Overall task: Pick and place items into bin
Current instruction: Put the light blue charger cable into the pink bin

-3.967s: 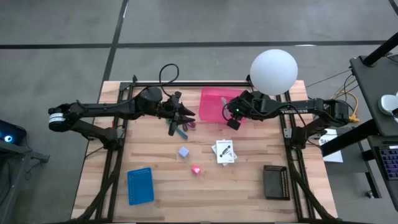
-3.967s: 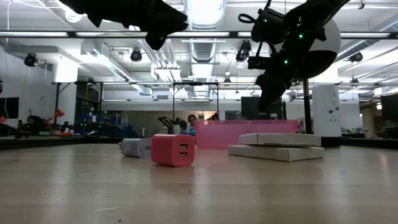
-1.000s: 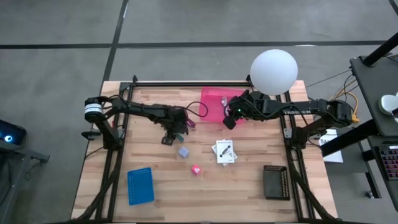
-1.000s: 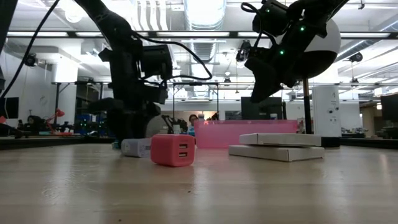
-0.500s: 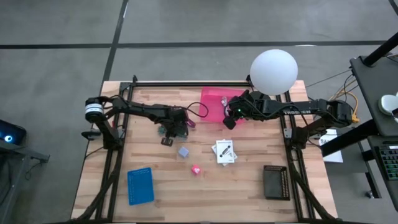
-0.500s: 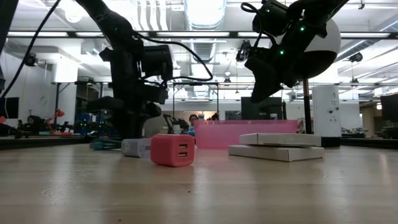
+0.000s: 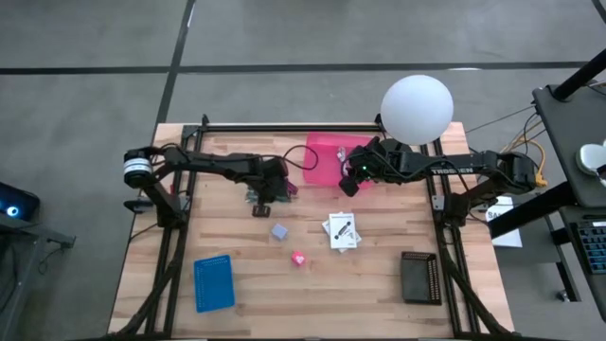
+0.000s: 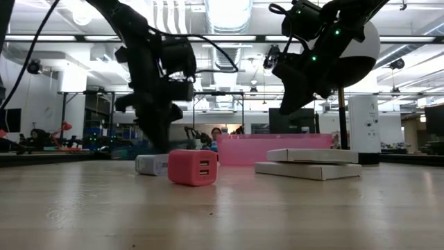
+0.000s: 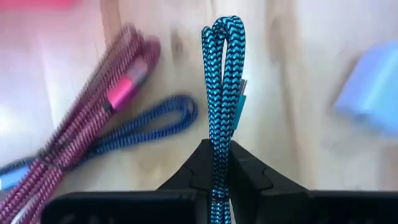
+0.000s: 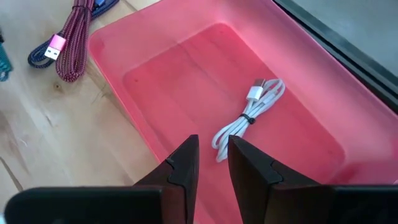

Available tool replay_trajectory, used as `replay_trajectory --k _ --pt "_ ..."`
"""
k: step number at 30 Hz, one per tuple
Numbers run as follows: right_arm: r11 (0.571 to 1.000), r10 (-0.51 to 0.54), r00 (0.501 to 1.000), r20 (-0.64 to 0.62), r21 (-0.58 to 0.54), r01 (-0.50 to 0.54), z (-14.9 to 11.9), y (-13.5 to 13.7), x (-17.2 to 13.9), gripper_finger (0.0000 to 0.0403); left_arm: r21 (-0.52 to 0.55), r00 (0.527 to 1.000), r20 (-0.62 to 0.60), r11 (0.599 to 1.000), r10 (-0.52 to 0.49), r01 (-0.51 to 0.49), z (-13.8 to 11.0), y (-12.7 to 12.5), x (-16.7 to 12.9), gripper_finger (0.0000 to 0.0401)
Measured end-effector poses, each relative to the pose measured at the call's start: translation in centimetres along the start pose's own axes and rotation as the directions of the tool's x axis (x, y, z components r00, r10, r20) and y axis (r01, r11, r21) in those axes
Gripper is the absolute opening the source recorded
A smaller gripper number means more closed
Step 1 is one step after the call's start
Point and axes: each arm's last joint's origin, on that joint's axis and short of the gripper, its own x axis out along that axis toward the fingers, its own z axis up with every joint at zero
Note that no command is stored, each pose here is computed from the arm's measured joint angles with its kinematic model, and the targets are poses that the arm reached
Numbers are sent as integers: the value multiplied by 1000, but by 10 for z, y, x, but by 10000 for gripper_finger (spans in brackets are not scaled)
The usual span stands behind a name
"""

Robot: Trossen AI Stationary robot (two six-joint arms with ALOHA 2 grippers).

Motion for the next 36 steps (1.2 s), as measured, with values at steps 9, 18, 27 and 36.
replay_trajectory --k 9,18,27,36 --pt "999 35 999 -14 -5 -35 0 1 0 73 -82 933 358 997 33 -4 23 0 -46 8" --pt "971 213 963 168 -147 -189 14 24 -11 73 -107 795 596 993 107 -54 29 -4 -99 8" --pt "875 474 733 488 -356 -328 45 42 -49 94 -122 734 660 987 159 -104 22 -10 -130 8" --pt "869 486 715 502 -366 -334 46 43 -54 192 -136 743 646 984 176 -115 21 -9 -125 8"
